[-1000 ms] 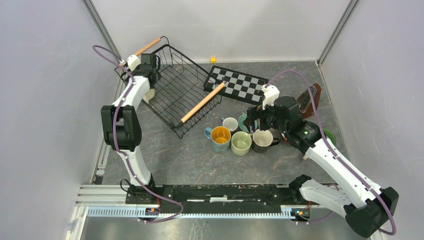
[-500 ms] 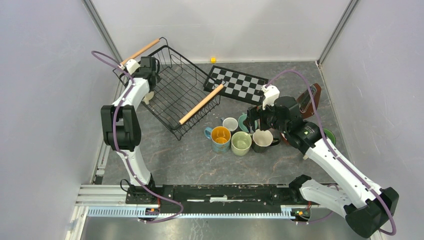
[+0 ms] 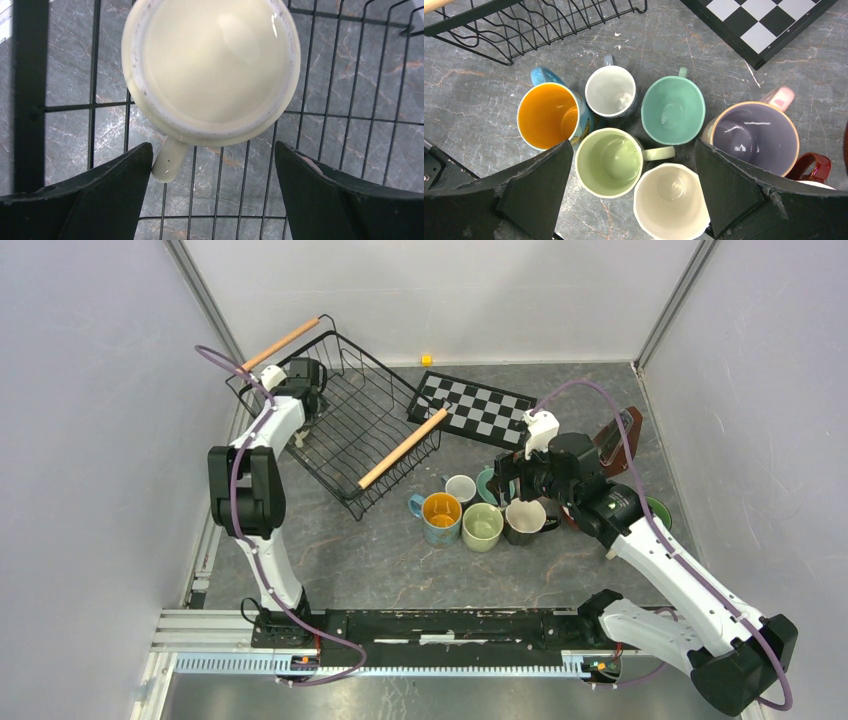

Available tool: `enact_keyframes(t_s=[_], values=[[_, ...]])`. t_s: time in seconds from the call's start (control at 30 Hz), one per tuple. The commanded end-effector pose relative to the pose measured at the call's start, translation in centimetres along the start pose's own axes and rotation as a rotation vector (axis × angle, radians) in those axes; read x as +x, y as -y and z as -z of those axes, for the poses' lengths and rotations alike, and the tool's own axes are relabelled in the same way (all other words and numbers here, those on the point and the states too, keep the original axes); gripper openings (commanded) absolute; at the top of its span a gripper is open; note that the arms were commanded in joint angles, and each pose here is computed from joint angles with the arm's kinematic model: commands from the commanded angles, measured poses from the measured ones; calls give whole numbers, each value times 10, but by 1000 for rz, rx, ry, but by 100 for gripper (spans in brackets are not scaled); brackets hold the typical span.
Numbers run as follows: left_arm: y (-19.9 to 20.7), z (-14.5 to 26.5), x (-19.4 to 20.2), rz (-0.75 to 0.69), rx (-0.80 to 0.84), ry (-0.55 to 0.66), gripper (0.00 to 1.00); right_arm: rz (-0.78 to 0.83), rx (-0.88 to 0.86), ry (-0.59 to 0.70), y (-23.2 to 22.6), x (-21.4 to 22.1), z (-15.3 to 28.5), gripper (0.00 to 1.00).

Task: Unload the cups from the dish rack
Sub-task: Unload the cup from the dish rack.

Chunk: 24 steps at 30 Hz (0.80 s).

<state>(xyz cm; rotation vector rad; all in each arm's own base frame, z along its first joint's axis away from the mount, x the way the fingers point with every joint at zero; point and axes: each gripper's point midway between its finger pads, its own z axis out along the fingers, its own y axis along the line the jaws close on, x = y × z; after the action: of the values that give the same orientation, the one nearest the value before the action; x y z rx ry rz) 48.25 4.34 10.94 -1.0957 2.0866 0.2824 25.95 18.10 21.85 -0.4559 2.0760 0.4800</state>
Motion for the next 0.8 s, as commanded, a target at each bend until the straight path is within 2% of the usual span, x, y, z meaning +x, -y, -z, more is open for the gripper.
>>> enact_keyframes(t_s=[0.0, 0.4, 0.67, 0.77], values=[[5, -2, 10, 26, -22, -3, 95, 11, -6, 36, -1, -5, 2, 98], [-3, -15, 15, 62, -98, -1, 71, 12, -3, 41, -1, -5, 4, 98], [-8, -22, 12, 77, -118, 12, 60, 13, -2, 41, -1, -5, 5, 98], [-6, -23, 8, 72, -112, 14, 47, 12, -3, 40, -1, -4, 5, 98]])
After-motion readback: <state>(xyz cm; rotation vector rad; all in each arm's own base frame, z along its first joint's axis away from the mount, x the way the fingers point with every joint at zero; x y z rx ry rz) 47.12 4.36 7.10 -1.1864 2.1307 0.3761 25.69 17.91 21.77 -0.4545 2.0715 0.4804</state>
